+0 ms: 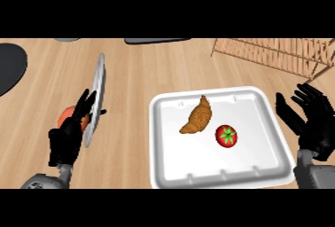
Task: Pick the croissant from the tray and place it in the tiered shelf
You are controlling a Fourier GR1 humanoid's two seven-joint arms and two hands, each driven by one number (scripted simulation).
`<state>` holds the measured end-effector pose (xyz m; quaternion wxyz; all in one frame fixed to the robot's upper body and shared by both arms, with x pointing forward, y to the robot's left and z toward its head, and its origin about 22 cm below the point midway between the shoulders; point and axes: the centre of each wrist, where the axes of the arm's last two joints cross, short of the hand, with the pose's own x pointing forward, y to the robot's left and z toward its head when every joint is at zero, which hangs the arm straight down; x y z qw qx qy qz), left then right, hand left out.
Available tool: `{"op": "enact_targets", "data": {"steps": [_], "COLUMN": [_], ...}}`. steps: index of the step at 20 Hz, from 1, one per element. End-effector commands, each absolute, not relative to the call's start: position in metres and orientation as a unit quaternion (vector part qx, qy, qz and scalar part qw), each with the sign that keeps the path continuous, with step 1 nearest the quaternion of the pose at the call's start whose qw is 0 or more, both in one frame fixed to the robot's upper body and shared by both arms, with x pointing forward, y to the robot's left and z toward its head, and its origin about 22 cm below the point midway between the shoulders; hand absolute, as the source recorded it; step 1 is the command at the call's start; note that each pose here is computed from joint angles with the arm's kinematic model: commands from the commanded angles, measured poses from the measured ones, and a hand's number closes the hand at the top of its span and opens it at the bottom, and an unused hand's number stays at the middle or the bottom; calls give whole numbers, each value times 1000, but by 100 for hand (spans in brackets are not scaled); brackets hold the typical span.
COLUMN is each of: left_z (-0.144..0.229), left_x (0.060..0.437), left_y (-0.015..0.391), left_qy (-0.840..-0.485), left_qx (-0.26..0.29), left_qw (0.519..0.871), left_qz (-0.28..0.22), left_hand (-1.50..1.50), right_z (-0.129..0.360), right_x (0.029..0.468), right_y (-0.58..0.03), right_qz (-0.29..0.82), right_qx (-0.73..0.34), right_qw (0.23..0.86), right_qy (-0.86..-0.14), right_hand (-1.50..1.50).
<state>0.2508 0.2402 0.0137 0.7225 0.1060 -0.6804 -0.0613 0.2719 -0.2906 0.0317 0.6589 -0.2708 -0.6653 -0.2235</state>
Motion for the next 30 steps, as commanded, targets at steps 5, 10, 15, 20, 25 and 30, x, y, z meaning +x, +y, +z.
{"op": "enact_targets", "data": {"steps": [5, 10, 15, 20, 25, 30], "left_z": [11, 16, 10, 18, 18, 26], "left_x": [255, 278, 275, 282, 282, 284], "left_y": [231, 242, 227, 218, 218, 204], "left_qy": [-697, -705, -710, -706, -708, -715], "left_qx": [69, 61, 54, 53, 39, 41], "left_qw": [708, 698, 693, 696, 692, 685], "left_qz": [-96, -111, -114, -122, -132, -132], "left_hand": [0, 0, 0, 0, 0, 0], "right_z": [-27, -8, -28, -16, -19, -16], "right_x": [222, 185, 158, 159, 155, 155], "right_y": [-252, -201, -180, -183, -216, -229], "right_qz": [-388, -359, -266, -241, -144, -61], "right_qx": [-510, -441, -417, -397, -389, -395], "right_qw": [532, 544, 630, 662, 740, 794], "right_qy": [-554, -617, -598, -588, -530, -458], "right_hand": [-150, -150, -150, -150, -150, -150]}}
